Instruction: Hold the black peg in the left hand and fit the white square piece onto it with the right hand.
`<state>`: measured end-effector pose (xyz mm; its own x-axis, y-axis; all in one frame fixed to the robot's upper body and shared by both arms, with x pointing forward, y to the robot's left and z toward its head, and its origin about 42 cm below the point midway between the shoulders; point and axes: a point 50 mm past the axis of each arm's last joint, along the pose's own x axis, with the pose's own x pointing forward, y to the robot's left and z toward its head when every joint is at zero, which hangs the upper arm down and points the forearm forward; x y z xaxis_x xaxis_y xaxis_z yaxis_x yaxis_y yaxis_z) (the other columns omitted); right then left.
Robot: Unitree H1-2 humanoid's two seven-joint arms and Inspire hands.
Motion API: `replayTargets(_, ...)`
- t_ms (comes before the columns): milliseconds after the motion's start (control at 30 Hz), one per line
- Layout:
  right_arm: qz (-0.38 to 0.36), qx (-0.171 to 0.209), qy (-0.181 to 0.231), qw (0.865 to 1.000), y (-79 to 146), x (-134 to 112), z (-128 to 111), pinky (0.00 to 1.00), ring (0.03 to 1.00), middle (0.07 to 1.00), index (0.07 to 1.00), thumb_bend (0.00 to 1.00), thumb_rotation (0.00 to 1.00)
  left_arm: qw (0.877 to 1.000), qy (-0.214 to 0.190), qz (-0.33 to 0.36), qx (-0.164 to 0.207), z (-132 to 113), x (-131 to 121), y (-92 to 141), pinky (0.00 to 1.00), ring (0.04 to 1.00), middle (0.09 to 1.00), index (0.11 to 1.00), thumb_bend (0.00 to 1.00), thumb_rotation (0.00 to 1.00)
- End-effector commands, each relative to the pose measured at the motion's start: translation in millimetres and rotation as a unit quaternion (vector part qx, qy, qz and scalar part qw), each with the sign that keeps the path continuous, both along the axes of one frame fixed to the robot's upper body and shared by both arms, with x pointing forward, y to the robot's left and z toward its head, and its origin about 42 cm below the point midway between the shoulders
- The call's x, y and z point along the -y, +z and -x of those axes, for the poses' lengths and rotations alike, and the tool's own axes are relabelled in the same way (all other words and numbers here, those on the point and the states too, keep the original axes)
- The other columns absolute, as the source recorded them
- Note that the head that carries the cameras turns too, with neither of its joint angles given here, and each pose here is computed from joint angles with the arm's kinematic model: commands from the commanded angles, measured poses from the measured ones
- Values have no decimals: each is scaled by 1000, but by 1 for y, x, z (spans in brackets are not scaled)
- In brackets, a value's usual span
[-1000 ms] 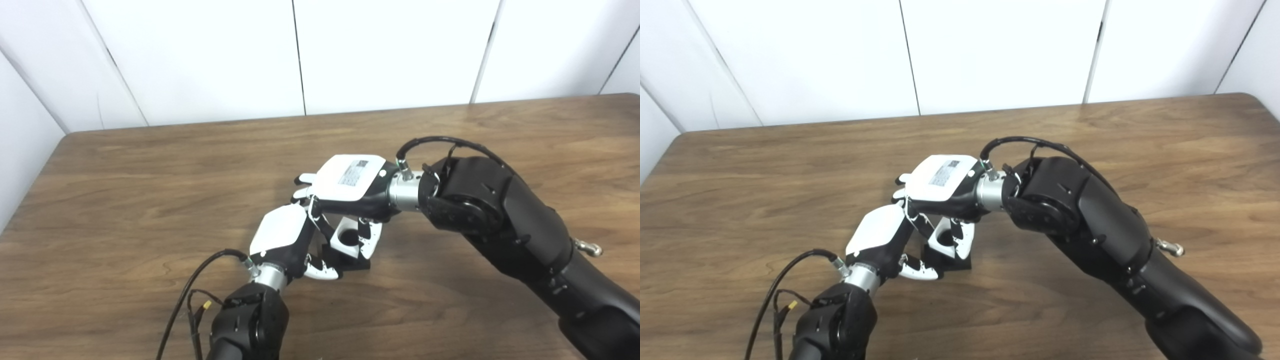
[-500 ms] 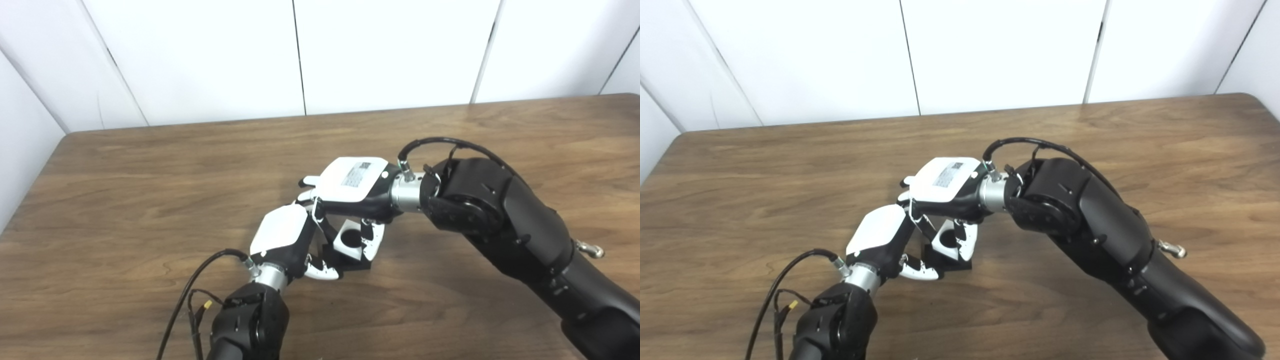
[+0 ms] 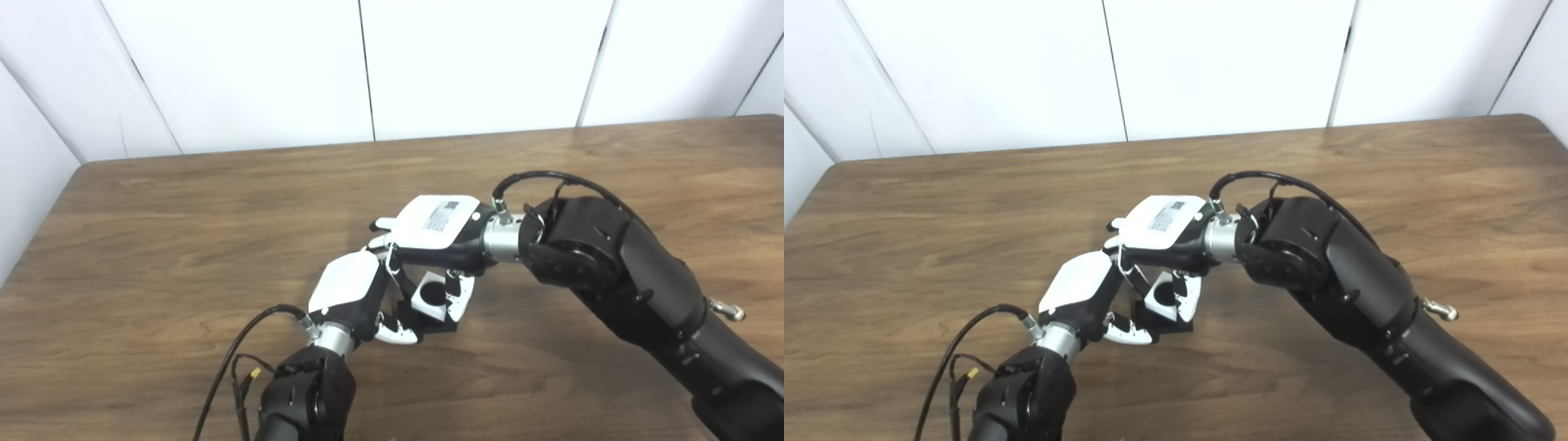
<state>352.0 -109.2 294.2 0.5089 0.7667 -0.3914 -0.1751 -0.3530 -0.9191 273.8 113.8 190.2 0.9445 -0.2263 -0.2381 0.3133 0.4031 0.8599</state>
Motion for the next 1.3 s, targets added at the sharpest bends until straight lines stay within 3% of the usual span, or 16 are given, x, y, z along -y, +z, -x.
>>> replayTargets(0,-8,34,2,999,15,5,-6,919,1000,929,492,524,146,1000,-3,2,23,0,2,12,1000,1000,907,489,523,55)
replayTargets(33,-9,33,1,999,15,5,-6,917,1000,928,493,525,148,1000,-3,1,23,0,2,12,1000,1000,907,489,523,56)
replayTargets(67,-11,32,0,999,15,5,-7,916,1000,930,556,692,209,1000,-2,1,23,0,2,12,1000,1000,905,489,523,56)
replayTargets(100,-14,30,-2,999,15,5,-7,917,1000,929,590,786,244,1000,-2,0,22,0,2,12,1000,1000,905,489,523,57)
replayTargets(233,-16,30,-6,999,16,5,-9,909,1000,929,648,919,318,1000,-1,0,23,0,2,12,1000,1000,904,490,523,56)
replayTargets(667,-27,34,-9,999,23,6,-13,894,1000,943,675,977,348,1000,0,-3,17,-2,3,7,1000,1000,907,489,523,56)
replayTargets(1267,-72,45,-33,996,50,14,-18,918,1000,944,665,999,340,1000,9,1,15,-4,0,-1,1000,1000,907,489,523,55)
